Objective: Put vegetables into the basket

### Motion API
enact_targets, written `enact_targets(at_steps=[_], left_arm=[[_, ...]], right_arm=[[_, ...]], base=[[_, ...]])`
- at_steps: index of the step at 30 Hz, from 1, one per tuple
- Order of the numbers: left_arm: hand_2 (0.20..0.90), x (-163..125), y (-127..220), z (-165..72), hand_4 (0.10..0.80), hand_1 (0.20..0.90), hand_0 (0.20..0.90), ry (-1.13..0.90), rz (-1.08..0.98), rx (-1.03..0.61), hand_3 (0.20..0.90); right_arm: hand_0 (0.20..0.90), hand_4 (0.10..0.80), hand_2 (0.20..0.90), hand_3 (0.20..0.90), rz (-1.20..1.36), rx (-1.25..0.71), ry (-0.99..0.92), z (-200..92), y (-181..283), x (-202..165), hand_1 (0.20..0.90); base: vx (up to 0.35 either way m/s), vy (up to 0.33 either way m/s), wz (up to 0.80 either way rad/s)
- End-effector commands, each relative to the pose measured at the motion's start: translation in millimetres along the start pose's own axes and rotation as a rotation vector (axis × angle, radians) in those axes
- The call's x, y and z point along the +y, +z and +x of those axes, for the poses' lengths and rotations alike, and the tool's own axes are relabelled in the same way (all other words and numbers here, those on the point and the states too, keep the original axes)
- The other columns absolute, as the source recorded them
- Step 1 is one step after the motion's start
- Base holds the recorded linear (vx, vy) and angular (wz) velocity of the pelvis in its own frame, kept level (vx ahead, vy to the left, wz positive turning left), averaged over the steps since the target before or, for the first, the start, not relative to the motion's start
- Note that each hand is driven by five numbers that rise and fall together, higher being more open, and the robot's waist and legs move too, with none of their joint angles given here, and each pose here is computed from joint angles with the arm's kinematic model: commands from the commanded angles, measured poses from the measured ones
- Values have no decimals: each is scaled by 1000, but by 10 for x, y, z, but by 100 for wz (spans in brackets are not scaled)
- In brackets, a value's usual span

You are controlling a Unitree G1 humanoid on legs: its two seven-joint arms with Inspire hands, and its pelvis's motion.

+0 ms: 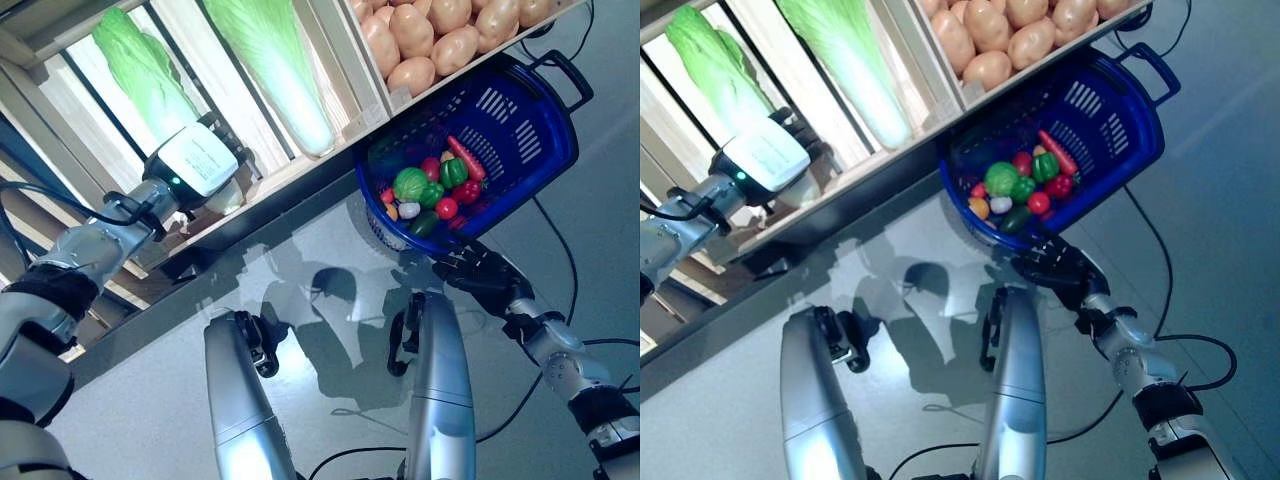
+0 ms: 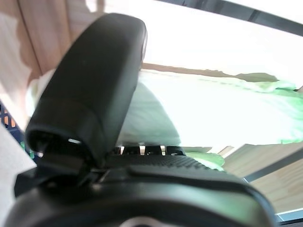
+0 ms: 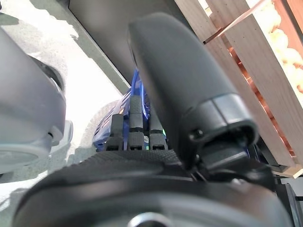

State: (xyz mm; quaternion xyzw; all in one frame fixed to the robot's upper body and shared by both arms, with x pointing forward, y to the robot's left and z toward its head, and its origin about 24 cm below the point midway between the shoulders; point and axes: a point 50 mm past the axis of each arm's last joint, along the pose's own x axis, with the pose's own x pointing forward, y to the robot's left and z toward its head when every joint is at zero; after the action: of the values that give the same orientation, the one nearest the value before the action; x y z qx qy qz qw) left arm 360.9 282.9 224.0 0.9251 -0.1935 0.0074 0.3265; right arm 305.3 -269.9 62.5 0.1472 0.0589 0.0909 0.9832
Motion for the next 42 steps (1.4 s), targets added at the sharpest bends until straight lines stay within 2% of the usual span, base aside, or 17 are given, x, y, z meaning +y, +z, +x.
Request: enact_targets(at_steps=[1,2,3,4,9,16,19,21,26,31,36,42], left_arm=[[900,-145,-441,-223,800,900,900,-194,64,133,900],[900,-149,-456,-221,800,900,900,-213,56,144,900],[556,-144,-466,-215,571,556,556,-220,48,154,556],[300,-142,-477,-212,400,300,300,-229,42,164,300],[300,-214,-502,-277,400,300,300,-276,9,193,300],[300,-239,-421,-305,400,300,300,-199,-98,194,300],[300,-210,-416,-293,400,300,300,-129,-195,235,300],[300,-163,-434,-286,400,300,300,-19,-356,320,300],[300,-136,-348,-293,400,300,300,166,-587,406,300],[300,-167,-186,-347,400,300,300,249,-692,400,300],[300,-91,-188,-380,400,300,300,329,-776,392,300],[300,89,-120,-390,400,300,300,517,-1032,370,300]], right_arm=[[900,800,900,900,-7,-255,-31,-54,626,-165,900],[900,800,900,900,-8,-263,-26,-46,661,-161,900],[900,800,900,900,-12,-271,-19,-31,687,-144,900],[900,800,900,900,-14,-277,-14,-22,709,-131,900],[900,800,900,900,-29,-318,25,-9,785,-33,900],[900,800,900,900,-40,-337,47,18,790,41,900],[900,800,900,900,-43,-343,82,36,786,83,900],[900,800,900,900,-57,-360,102,49,783,133,900],[900,800,900,900,-114,-385,81,61,719,215,900],[900,800,900,900,-140,-363,108,78,586,300,900],[900,800,900,900,-141,-359,106,80,546,327,900],[900,800,900,900,-250,-353,113,108,480,467,900]], base=[[0,0,0],[-30,10,1],[-32,4,-2],[-36,-2,-5],[-14,-3,-2],[10,-3,1],[44,-23,-2],[48,-41,-1],[35,-16,2],[62,-12,1],[63,-28,2],[49,-39,9]])
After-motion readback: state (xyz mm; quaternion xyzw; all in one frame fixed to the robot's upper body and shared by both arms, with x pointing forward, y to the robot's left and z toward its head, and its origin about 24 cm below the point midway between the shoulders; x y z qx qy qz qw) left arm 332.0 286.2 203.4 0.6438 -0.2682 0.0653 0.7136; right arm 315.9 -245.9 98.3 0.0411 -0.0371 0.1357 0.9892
